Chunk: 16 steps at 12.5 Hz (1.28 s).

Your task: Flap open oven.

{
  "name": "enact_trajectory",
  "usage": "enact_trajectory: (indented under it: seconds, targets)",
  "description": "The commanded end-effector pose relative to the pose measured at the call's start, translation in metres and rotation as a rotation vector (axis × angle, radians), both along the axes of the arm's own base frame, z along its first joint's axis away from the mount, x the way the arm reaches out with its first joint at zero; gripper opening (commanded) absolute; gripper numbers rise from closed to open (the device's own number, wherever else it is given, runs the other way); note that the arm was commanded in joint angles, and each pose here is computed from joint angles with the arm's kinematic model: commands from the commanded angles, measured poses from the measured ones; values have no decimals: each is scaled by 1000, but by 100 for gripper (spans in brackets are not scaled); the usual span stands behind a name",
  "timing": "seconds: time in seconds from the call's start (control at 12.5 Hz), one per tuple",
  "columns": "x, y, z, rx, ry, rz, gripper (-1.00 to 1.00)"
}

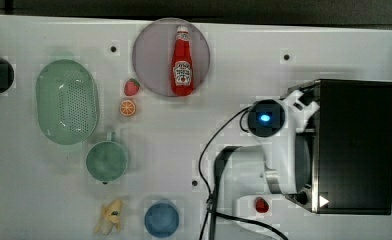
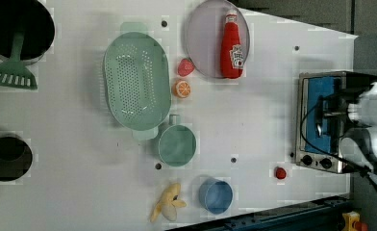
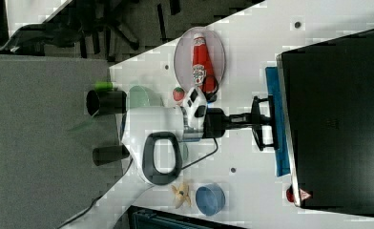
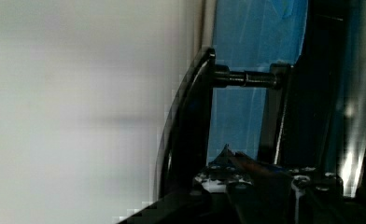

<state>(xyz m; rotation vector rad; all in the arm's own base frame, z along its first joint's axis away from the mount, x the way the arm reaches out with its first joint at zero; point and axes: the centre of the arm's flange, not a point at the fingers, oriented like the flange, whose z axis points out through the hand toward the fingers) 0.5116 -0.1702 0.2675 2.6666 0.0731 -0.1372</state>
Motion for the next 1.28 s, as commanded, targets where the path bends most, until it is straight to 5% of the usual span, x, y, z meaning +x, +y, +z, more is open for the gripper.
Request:
enact_trajectory:
  seconds: [0.08,0.56,1.12,1.28]
  targets:
    - [-2,88,-71,-96,39,-80,-65]
    - [-3,153,-136,-372,-6,-75,-65]
    - [14,190,-204,-565,12,14,-65]
    - [18,193,-197,-575,3,8,-65]
